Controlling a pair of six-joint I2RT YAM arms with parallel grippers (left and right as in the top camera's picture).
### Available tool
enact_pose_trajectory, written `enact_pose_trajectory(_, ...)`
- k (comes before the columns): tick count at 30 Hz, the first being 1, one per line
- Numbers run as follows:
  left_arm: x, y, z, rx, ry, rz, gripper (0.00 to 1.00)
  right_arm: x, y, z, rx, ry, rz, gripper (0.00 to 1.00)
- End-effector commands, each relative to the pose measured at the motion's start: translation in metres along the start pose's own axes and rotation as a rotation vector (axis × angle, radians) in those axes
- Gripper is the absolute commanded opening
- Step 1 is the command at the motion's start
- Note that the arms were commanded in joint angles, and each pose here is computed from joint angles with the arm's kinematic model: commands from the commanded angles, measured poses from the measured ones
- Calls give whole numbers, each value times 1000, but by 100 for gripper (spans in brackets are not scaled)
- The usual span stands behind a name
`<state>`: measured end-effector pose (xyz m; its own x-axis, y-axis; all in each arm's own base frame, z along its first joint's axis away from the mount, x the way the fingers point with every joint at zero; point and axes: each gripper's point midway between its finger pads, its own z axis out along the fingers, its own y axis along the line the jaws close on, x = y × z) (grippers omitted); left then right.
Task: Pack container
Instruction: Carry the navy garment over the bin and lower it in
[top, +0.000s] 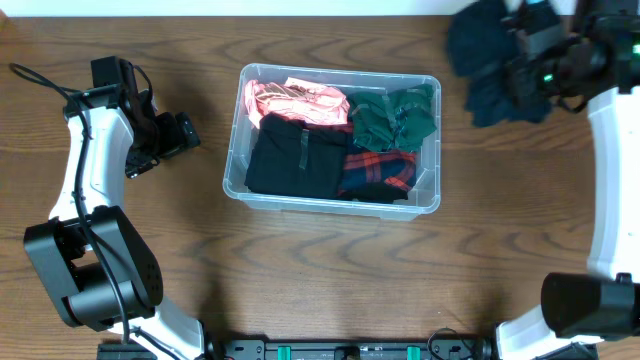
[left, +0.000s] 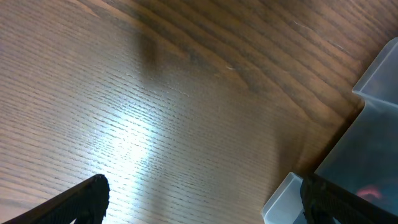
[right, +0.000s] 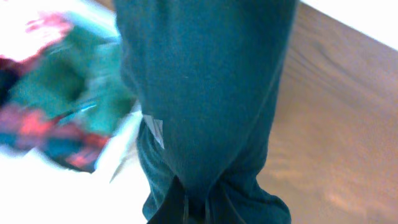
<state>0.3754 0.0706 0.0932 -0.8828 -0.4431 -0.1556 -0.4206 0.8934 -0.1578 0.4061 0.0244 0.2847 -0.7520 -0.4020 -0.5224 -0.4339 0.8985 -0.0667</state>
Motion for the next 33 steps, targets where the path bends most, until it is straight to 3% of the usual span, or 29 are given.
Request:
enact_pose_trajectory(1,2,3,2,-7,7,1,98,-19,58,-28,-137,-116,-321,1)
enact_pose_trajectory(9,2,3,2,-7,7,1,98,-13,130,-22,-276,-82,-601,1)
enact_pose_trajectory(16,2,3,2,-7,7,1,98,6,159,-21,-360,-46,-861,1)
enact_pose_trajectory(29,2,3,2,-7,7,1,98,23,164,19,-461,68,-833,1)
enact_pose_trajectory(33,2,3,2,-7,7,1,98,30,164,46,-495,155,-738,1)
